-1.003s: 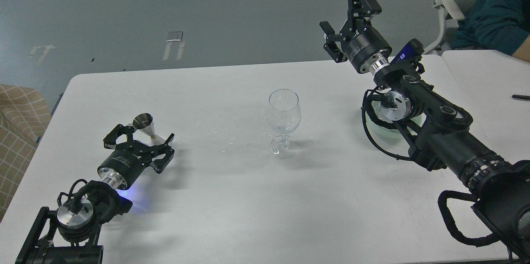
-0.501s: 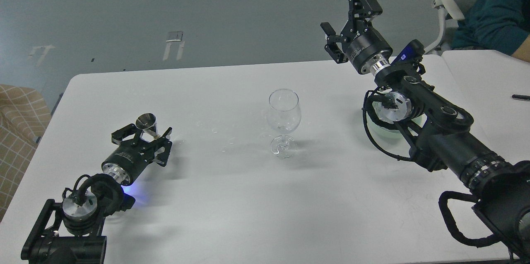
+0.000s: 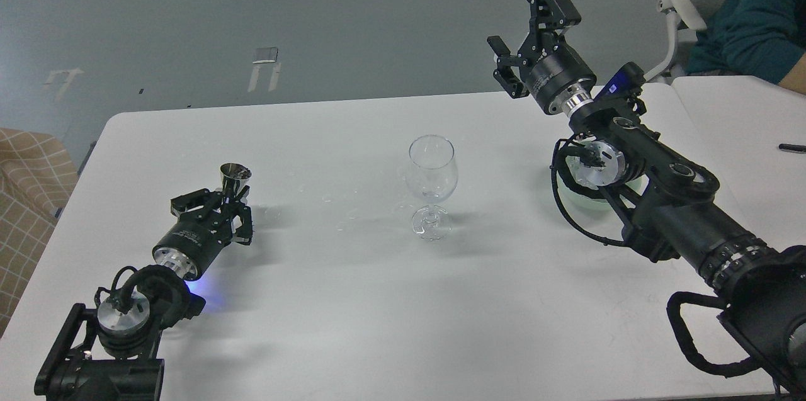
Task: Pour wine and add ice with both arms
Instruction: 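Lift the jigger with the left gripper and carry it toward the wine glass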
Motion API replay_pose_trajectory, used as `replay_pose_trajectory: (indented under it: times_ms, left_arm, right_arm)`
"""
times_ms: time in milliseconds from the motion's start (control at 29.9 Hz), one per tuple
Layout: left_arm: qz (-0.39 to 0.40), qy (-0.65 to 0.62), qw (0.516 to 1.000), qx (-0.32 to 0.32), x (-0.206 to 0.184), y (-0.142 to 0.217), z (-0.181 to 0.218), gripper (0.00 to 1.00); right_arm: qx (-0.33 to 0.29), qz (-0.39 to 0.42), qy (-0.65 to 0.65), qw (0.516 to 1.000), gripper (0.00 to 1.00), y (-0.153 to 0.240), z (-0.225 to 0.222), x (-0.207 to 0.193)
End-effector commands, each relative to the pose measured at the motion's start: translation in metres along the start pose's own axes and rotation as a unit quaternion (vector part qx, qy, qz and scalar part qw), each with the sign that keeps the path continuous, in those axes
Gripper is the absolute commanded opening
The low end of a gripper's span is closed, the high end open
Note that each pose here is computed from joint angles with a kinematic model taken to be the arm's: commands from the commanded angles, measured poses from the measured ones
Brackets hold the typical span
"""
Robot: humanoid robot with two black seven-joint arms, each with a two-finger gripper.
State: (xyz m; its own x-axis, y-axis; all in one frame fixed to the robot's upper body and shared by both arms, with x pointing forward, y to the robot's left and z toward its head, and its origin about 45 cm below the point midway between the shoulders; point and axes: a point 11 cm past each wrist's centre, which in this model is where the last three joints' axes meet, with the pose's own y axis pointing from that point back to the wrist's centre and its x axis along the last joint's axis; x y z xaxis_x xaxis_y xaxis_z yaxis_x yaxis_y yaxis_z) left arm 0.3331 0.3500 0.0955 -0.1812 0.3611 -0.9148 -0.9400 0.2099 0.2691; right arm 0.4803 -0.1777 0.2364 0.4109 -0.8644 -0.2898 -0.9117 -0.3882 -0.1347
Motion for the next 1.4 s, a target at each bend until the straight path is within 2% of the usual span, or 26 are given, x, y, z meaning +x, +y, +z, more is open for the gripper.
replay_pose_trajectory:
  times_ms: [0,167,334,869,1370]
  left_arm:
    - [-0.011,0.007,1.0,0.001,-0.007,-0.003,-0.003,0.0]
    - [-0.034,0.016,0.999,0.002,-0.025,-0.01,-0.01,0.0]
    - [-0.08,-0.007,0.997,0.002,-0.076,-0.013,-0.004,0.0]
    - [-0.113,-0.051,0.991,0.053,-0.162,-0.001,-0.025,0.0]
    - [-0.106,-0.098,0.98,0.135,-0.185,-0.006,-0.09,0.0]
  right_arm:
    - [-0.001,0.0,0.001,1.0,1.0,0.0,0.0,0.001]
    - [-0.002,0.003,0.0,1.0,1.0,0.002,0.002,0.002]
    - [-0.003,0.003,0.0,1.0,1.0,0.002,0.003,0.002]
    - [-0.009,-0.005,0.005,1.0,1.0,0.002,0.006,-0.002]
    - [-0.014,-0.004,0.004,1.0,1.0,0.005,0.011,-0.001]
